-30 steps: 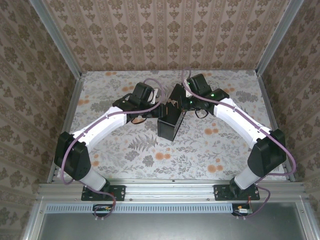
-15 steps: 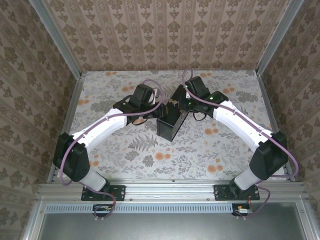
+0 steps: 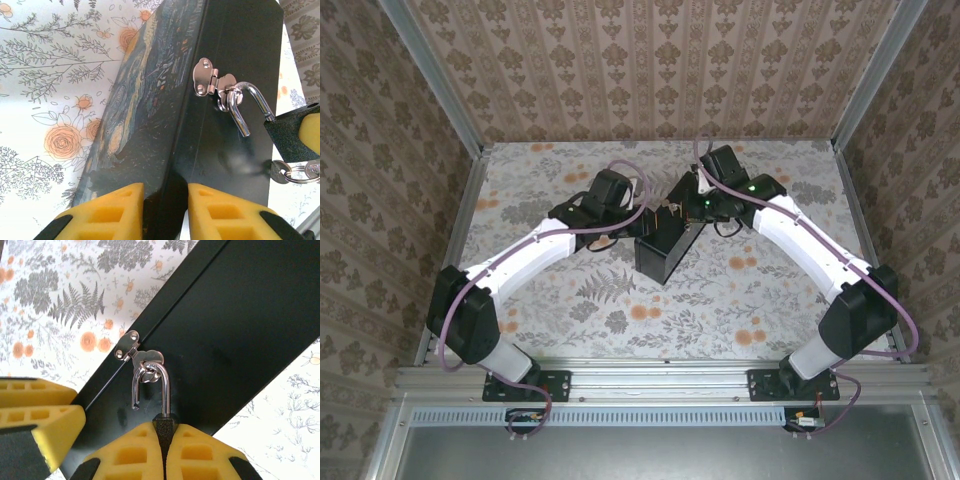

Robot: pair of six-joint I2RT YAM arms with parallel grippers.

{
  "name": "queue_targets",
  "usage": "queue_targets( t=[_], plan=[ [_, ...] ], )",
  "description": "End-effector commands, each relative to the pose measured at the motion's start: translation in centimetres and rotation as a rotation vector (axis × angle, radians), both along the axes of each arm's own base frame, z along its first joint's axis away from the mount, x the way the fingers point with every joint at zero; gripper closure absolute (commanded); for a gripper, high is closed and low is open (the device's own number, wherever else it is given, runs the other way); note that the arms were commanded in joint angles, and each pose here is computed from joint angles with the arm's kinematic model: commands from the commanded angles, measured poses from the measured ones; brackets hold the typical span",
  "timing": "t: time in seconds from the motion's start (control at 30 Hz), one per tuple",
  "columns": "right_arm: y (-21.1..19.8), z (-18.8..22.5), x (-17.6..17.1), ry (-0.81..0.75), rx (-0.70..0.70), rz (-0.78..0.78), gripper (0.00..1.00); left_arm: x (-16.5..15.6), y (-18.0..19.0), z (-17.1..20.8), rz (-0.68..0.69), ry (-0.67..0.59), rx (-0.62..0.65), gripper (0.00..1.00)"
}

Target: Unlock a padlock with a key

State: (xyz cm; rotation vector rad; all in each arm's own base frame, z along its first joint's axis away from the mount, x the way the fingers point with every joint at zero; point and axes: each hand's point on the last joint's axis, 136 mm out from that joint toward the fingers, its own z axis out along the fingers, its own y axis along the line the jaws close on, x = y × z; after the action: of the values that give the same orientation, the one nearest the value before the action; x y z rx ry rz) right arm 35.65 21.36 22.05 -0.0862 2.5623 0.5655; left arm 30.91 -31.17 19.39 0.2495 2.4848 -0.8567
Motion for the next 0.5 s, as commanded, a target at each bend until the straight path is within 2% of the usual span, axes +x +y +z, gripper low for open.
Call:
queue_targets(
  t=[0.0, 0.2, 0.33, 0.47],
  plan=[
    [2.4, 1.4, -2.8, 0.05, 0.099, 0.159, 1.0, 0.1, 0.6, -1.0, 0.018, 0.033, 0.032, 0.73],
    [1.4, 1.3, -2.8, 0.048, 0.105, -0.023, 1.0, -0.1, -0.6, -1.6, 0.03, 0.037, 0.049, 0.74],
    [2.1, 2.7, -3.3, 0.071, 0.193, -0.019, 1.0, 0.0, -0.6, -1.7, 0.056, 0.03, 0.051, 0.74],
    [2.6, 2.2, -3.4, 0.139, 0.244, -0.036, 1.0, 0.2, -0.4, -1.5, 0.059, 0.02, 0.061, 0.74]
  ],
)
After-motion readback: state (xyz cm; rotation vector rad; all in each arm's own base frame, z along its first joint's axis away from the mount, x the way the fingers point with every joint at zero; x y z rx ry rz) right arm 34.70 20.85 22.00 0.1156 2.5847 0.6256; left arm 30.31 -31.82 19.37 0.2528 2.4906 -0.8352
